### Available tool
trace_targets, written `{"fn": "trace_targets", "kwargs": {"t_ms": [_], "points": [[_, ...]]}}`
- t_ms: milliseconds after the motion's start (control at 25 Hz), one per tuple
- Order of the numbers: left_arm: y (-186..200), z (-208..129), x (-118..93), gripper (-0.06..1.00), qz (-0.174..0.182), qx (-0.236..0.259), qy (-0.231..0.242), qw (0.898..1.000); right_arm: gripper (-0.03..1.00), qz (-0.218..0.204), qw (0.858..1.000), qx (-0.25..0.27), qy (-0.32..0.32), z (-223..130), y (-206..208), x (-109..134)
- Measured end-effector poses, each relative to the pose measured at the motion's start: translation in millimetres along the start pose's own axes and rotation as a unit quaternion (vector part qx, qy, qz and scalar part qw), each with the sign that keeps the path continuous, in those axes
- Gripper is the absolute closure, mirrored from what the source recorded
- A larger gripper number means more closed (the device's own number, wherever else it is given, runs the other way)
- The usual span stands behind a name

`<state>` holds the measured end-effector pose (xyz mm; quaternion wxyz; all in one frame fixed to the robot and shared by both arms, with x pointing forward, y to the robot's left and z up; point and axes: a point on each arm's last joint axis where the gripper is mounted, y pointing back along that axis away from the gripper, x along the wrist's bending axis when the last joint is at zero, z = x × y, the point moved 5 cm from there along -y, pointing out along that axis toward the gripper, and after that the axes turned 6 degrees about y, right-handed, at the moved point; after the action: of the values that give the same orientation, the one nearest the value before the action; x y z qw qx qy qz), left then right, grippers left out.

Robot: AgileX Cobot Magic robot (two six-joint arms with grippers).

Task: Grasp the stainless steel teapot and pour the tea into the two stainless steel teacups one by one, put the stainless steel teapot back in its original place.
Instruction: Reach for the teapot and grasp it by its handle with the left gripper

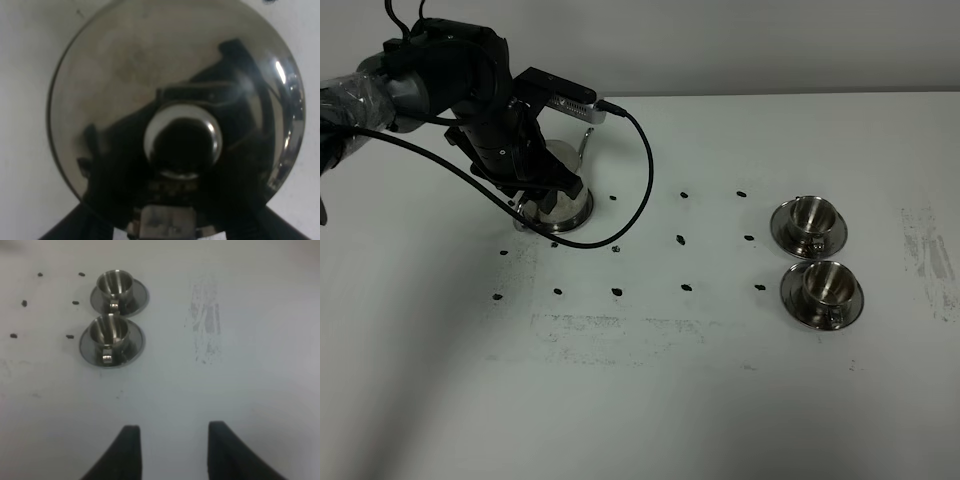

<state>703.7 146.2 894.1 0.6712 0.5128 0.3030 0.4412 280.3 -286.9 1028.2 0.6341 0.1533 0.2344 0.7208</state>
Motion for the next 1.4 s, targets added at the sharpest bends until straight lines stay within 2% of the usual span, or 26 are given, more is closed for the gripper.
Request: {"fn": "trace_targets", "kwargs": {"t_ms": [400, 600, 1120, 1400], "points": [[-0.6, 1.2, 0.1, 0.5, 0.0, -0.003, 0.004, 1.0, 0.66, -0.002, 1.0, 0.0, 0.001, -0.1, 0.0, -0.5], [-0.6, -2.8, -0.3, 0.76, -0.001, 0.012, 0.006, 1.0, 0.66, -0.003, 1.0, 0.001, 0.001, -0.1, 0.0, -0.8], [1.7, -1.1, -0.1, 0.76, -0.001, 0.006, 0.005, 1.0, 0.66, -0.003, 1.0, 0.0, 0.001, -0.1, 0.0, -0.8], [23.2, 5.1, -1.9, 0.76, 0.004, -0.016, -0.013, 1.0, 0.66, -0.003, 1.0, 0.0, 0.001, -0.1, 0.0, -0.8]]}}
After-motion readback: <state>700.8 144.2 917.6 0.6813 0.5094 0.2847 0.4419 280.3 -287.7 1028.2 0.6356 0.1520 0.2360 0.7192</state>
